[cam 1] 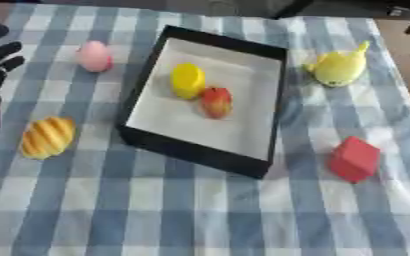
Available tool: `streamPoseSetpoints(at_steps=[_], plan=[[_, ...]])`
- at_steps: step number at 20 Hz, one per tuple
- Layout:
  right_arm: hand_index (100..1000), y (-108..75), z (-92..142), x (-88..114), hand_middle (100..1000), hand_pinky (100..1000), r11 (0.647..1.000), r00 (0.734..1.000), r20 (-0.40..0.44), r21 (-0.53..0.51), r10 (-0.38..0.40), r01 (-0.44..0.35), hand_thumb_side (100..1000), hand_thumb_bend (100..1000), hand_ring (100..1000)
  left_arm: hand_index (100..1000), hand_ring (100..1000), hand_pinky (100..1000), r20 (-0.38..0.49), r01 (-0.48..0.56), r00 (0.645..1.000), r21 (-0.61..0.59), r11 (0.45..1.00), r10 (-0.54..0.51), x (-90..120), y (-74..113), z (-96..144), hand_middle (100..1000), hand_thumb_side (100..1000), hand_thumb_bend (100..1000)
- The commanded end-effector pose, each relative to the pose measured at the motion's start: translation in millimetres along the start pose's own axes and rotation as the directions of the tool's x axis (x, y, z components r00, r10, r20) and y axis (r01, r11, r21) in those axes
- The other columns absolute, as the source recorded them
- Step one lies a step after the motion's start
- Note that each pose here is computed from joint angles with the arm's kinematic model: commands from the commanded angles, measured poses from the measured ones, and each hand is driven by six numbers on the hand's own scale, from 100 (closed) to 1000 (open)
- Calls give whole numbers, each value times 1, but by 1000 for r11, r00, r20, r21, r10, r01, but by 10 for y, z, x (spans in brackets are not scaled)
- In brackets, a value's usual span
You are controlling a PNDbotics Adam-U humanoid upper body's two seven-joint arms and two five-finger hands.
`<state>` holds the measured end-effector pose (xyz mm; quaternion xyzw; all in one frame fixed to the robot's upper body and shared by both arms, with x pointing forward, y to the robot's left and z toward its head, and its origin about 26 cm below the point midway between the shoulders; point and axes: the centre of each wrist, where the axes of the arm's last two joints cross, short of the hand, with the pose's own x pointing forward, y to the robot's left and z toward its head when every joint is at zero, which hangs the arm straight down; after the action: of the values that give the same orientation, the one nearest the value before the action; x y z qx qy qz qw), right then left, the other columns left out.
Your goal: Pick up objects on the table and place them in the box.
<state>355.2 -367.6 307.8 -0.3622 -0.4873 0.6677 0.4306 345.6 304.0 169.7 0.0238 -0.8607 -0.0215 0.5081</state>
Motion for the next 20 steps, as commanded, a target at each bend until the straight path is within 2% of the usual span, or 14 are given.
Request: streamPoseSetpoints(at_steps=[1, 6, 12, 15, 20], plan=[[886, -137, 56, 53, 848, 933, 999, 999, 15, -7, 41, -41, 574, 100, 892, 822, 808, 847, 24, 31, 999, -13, 999, -31, 83, 42, -34, 822, 810, 124], [900, -167, -27, 138, 861, 933, 999, 997, 50, -19, 51, -51, 557, 100, 896, 822, 809, 847, 25, 28, 999, -16, 999, -28, 86, 30, -39, 822, 810, 124], [923, -222, -137, 173, 874, 933, 996, 996, 72, -86, 45, -39, 435, 100, 907, 822, 809, 847, 31, 24, 999, -21, 999, -23, 99, 11, -54, 823, 810, 125], [924, -224, -191, 153, 875, 936, 994, 996, 83, -106, 30, -22, 341, 100, 912, 822, 809, 847, 38, 20, 999, -22, 1000, -19, 118, -2, -71, 822, 810, 126], [923, -223, -261, 148, 875, 941, 992, 994, 105, -122, 30, -17, 284, 100, 917, 821, 809, 847, 60, 10, 998, -23, 1000, -9, 168, -30, -109, 821, 808, 127]])
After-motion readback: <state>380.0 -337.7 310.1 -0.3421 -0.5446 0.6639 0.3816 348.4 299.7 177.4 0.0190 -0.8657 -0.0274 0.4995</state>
